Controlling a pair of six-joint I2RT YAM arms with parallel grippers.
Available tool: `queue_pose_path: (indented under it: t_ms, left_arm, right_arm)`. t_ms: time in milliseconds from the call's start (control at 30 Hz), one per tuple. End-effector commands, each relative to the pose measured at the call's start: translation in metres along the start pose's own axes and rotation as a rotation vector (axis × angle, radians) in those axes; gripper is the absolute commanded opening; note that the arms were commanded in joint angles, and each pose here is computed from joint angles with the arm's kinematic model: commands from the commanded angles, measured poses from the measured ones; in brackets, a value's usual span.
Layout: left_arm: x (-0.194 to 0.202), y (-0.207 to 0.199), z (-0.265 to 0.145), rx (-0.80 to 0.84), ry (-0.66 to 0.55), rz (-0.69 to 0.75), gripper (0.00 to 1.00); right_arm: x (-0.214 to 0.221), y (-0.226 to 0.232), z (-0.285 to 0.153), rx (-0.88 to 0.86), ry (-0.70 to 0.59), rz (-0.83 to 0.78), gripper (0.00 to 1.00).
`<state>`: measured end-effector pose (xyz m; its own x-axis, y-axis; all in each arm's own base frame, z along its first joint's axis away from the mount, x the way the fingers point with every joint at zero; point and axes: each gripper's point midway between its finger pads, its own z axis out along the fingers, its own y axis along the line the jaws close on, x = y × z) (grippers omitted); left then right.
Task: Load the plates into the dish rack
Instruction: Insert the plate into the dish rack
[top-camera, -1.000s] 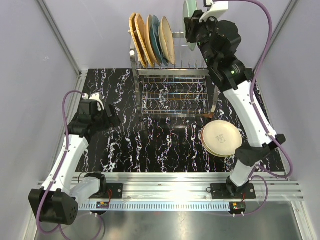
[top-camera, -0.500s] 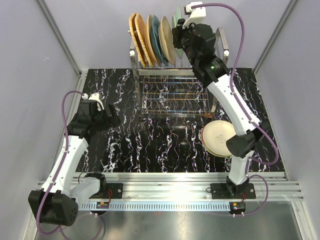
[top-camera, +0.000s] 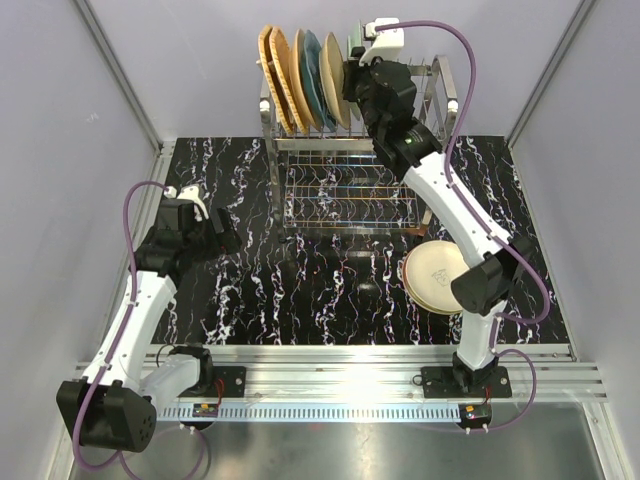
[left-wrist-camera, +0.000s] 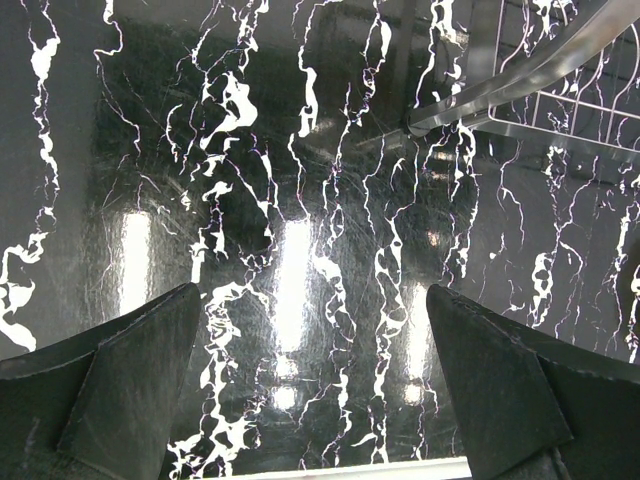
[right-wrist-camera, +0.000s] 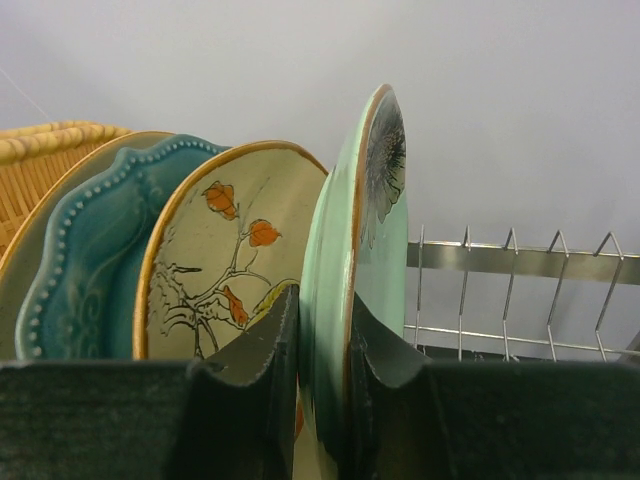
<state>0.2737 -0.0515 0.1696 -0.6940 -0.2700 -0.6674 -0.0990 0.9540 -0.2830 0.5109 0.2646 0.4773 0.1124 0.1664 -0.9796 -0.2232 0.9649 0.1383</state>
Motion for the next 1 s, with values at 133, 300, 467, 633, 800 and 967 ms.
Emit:
queue_pose_path:
  t_ms: [133,300,467,633,800,967]
  left_arm:
    - [-0.007,-0.006,-0.001,0.036,-0.037,0.008,0.99]
    - [-0.006,-0.006,0.000,0.036,-0.034,0.007,0.99]
    - [-0.007,-0.007,0.000,0.041,-0.034,0.007,0.99]
    - [-0.007,-0.008,0.000,0.047,-0.033,0.009,0.99]
    - [-0.006,-0.007,0.000,0.045,-0.031,0.008,0.99]
    - [-0.006,-0.007,0.001,0.043,-0.030,0.007,0.99]
  right_arm:
    - [-0.078,-0.013,-0.019,0.036,-0.212,0.090,0.00]
    - [-0.075,-0.016,-0.021,0.048,-0.227,0.101,0.00]
    - [-0.076,-0.020,-0.024,0.063,-0.229,0.094,0.00]
    - [-0.069,-0.017,-0.018,0.038,-0.196,0.074,0.00]
    - [-0.055,-0.018,-0.007,0.052,-0.150,0.044,0.00]
    - [-0.053,-0.020,-0.004,0.064,-0.145,0.009,0.00]
